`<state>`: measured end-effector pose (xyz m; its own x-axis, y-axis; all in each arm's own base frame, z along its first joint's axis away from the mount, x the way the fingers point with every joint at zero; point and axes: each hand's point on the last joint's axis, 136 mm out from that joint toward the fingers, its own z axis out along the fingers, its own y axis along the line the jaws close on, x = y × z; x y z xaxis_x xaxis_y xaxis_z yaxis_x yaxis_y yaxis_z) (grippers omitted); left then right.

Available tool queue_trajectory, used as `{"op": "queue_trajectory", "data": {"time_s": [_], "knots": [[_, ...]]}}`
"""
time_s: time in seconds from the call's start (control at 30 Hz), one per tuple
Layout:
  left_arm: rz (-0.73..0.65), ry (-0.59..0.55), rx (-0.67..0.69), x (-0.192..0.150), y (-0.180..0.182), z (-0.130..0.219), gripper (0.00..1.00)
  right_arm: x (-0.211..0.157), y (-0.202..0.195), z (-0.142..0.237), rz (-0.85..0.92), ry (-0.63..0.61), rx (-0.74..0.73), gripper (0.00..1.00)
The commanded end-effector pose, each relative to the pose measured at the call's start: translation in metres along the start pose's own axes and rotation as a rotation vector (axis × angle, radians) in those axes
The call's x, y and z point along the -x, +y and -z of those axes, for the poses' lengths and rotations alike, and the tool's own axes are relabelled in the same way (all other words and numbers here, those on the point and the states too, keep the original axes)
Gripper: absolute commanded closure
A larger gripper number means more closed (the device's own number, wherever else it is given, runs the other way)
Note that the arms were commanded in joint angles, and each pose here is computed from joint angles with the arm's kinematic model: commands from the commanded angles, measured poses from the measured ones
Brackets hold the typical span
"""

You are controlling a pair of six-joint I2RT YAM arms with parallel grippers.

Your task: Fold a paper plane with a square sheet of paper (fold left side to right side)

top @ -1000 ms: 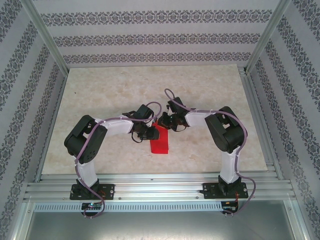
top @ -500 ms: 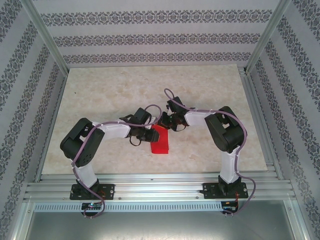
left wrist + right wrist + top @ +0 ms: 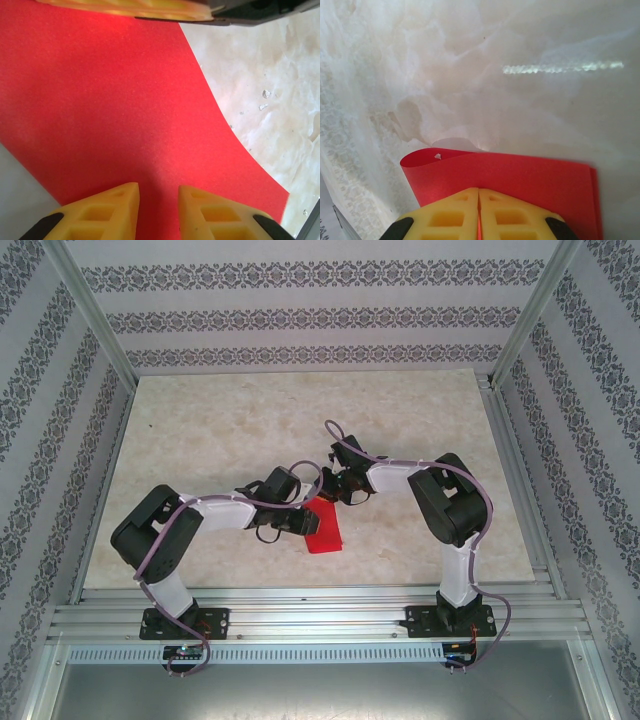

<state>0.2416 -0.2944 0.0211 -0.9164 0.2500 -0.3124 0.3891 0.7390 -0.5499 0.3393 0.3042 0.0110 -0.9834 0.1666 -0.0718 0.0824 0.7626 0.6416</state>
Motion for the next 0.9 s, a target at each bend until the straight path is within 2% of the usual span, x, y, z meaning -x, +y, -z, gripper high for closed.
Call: {"op": "queue_trajectory", "data": {"time_s": [0.0,0.6,0.87], "knots": [[0.057,0.28,0.001,-0.085,0.0,-0.007,0.7,-0.004,-0.053,-0.013,-0.048,-0.008,-0.184,0.91],[0.028,0.345,-0.012,-0.125,-0.017,-0.008,0.69,0.0,-0.059,-0.011,-0.058,-0.008,-0.188,0.91],[0.015,0.34,-0.017,-0.134,-0.023,0.0,0.69,0.001,-0.062,-0.011,-0.062,-0.01,-0.187,0.91]]}}
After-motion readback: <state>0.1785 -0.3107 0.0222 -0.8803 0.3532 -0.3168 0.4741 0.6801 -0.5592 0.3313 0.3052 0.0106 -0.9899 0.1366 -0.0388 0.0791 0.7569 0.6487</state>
